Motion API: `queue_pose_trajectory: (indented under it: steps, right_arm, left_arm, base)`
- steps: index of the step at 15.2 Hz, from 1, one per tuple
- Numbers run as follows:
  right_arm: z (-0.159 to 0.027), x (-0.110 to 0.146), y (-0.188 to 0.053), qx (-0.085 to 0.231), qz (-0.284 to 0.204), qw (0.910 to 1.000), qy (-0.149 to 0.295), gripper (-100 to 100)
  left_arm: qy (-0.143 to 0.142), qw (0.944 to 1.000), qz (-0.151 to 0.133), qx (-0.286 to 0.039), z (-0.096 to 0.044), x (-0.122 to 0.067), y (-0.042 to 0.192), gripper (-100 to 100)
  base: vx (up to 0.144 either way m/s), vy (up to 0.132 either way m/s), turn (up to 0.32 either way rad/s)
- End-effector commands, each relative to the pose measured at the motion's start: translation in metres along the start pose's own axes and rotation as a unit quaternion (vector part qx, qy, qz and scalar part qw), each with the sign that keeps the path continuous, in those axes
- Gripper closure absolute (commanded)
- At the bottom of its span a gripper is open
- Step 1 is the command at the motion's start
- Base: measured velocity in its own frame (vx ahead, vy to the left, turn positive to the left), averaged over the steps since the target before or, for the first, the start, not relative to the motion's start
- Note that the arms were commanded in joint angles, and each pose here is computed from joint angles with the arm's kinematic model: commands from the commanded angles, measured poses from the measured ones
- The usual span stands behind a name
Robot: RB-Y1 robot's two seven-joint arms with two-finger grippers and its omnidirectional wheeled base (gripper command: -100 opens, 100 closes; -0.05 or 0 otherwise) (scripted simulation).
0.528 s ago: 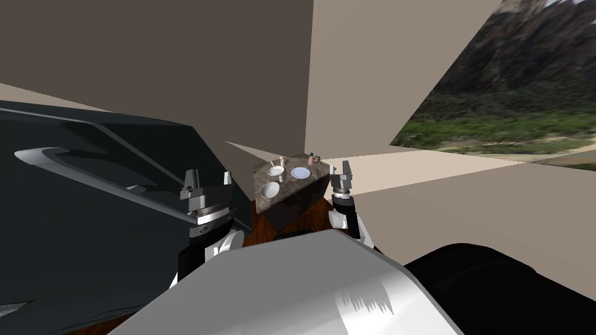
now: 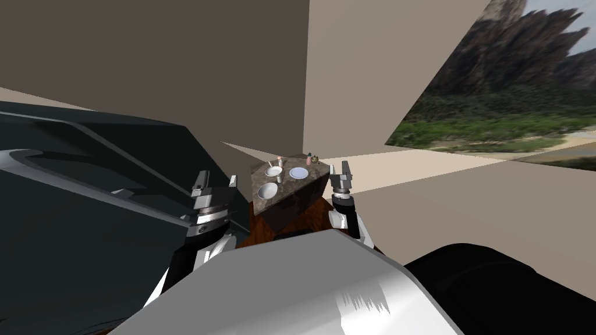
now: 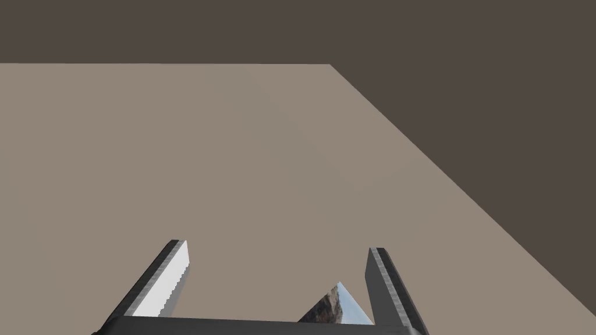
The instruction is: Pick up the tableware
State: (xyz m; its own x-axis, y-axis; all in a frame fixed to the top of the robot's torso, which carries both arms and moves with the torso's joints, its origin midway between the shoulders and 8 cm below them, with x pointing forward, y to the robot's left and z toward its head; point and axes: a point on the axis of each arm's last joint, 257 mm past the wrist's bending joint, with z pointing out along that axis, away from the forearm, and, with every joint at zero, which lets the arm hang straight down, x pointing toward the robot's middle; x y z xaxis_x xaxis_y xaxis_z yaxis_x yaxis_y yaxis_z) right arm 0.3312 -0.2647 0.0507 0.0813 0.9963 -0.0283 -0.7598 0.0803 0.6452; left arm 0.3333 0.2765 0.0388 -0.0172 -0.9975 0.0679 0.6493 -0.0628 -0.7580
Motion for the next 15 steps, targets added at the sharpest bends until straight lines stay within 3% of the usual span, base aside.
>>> queue_pose_trajectory:
  steps: [1,2,7,9,15]
  right_arm:
    - [0.0,0.0,0.0,0.0,0.0,1.0,0.0,0]
    - [0.0,0.0,0.0,0.0,0.0,1.0,0.0,0]
    - [0.0,0.0,0.0,0.0,0.0,1.0,0.0,0]
    - [0.0,0.0,0.0,0.0,0.0,1.0,0.0,0]
    - [0.0,0.0,0.0,0.0,0.0,1.0,0.0,0]
  left_arm:
    - [0.006,0.9995,0.009,-0.031,-0.002,-0.006,0.014,-100]
    - [0.006,0.9995,0.009,-0.031,-0.002,-0.006,0.014,-100]
    - [0.007,0.9947,0.027,-0.099,-0.012,-0.027,0.043,-100]
    - [0.006,0.9937,0.028,-0.109,-0.013,-0.028,0.048,-100]
    - [-0.007,0.9792,0.046,-0.198,-0.031,-0.059,0.084,-100]
  base:
    - [0.007,-0.017,-0.075]
    - [0.006,-0.016,-0.052]
    - [0.008,-0.021,-0.072]
    - [0.008,-0.019,-0.05]
    - [0.012,-0.024,-0.088]
